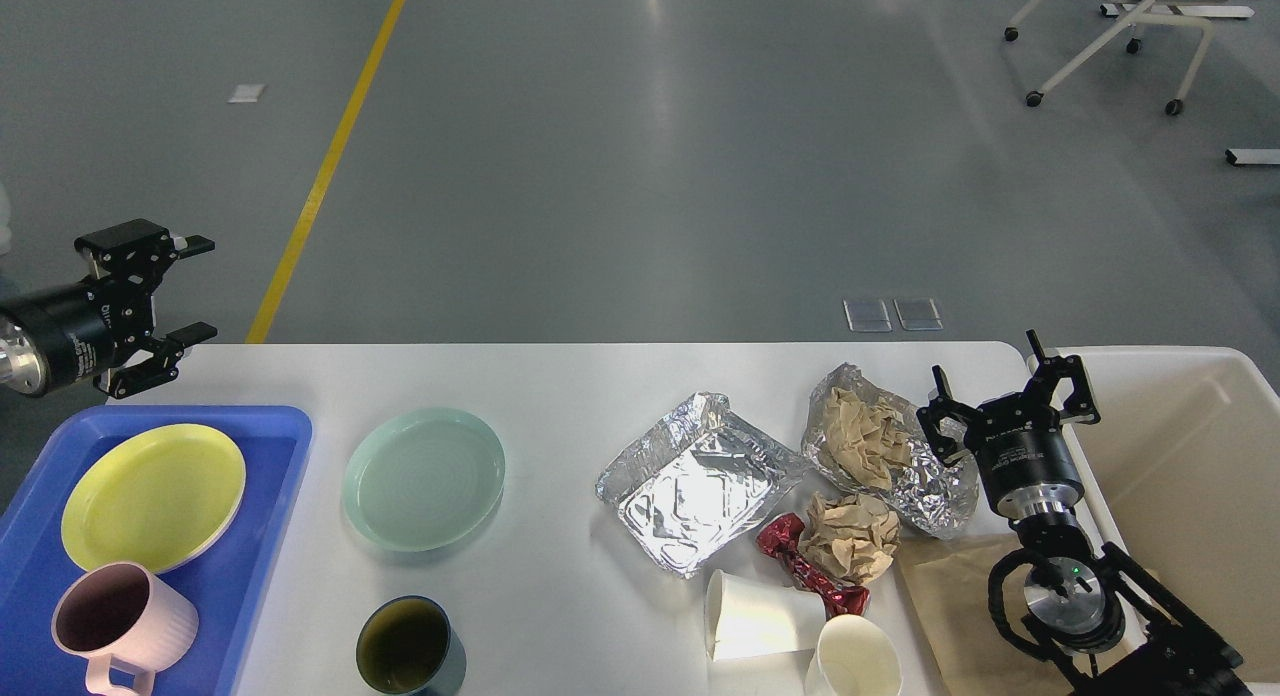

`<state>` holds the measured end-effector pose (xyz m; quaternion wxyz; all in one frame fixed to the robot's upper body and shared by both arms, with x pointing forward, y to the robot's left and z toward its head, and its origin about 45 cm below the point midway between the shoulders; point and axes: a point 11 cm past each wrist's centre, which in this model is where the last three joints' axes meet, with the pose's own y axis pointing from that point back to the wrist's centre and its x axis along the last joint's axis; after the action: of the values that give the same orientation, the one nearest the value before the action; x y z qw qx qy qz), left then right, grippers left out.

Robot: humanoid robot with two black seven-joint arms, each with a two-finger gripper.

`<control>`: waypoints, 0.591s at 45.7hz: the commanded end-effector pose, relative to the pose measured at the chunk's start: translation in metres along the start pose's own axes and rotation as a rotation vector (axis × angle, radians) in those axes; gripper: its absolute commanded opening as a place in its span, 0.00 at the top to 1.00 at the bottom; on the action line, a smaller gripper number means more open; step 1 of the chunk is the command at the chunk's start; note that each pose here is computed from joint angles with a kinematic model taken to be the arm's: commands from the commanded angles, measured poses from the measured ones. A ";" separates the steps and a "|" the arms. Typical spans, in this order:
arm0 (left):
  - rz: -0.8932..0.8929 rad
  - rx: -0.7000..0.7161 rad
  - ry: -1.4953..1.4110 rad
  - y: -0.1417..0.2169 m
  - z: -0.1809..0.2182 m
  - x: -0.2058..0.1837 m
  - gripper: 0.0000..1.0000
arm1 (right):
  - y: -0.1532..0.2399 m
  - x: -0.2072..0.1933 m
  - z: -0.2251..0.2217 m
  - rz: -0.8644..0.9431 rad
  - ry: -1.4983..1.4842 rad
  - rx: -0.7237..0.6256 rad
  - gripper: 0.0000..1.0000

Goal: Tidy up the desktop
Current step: 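Raise the left gripper up and away from the blue tray, then move the left gripper over the dark green cup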

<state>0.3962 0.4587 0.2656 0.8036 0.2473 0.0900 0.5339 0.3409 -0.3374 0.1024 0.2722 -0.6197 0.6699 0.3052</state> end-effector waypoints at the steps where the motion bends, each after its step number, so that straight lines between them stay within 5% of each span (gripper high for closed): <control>1: -0.002 0.039 -0.164 -0.002 0.042 0.003 0.04 | 0.000 0.000 0.000 0.000 0.000 0.000 0.00; 9: -0.056 0.153 -0.418 -0.015 0.089 -0.015 0.04 | 0.000 0.000 0.000 0.000 0.000 0.000 0.00; 20: -0.113 0.491 -0.813 -0.005 0.113 -0.037 0.03 | 0.000 0.000 0.000 0.000 0.000 0.000 0.00; 27: -0.215 0.514 -0.899 -0.007 0.132 -0.085 0.04 | 0.000 0.000 0.000 0.000 0.000 0.000 0.00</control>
<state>0.4281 0.3747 0.3607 0.7235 0.6163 -0.0987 0.2949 0.3409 -0.3374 0.1025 0.2725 -0.6199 0.6696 0.3052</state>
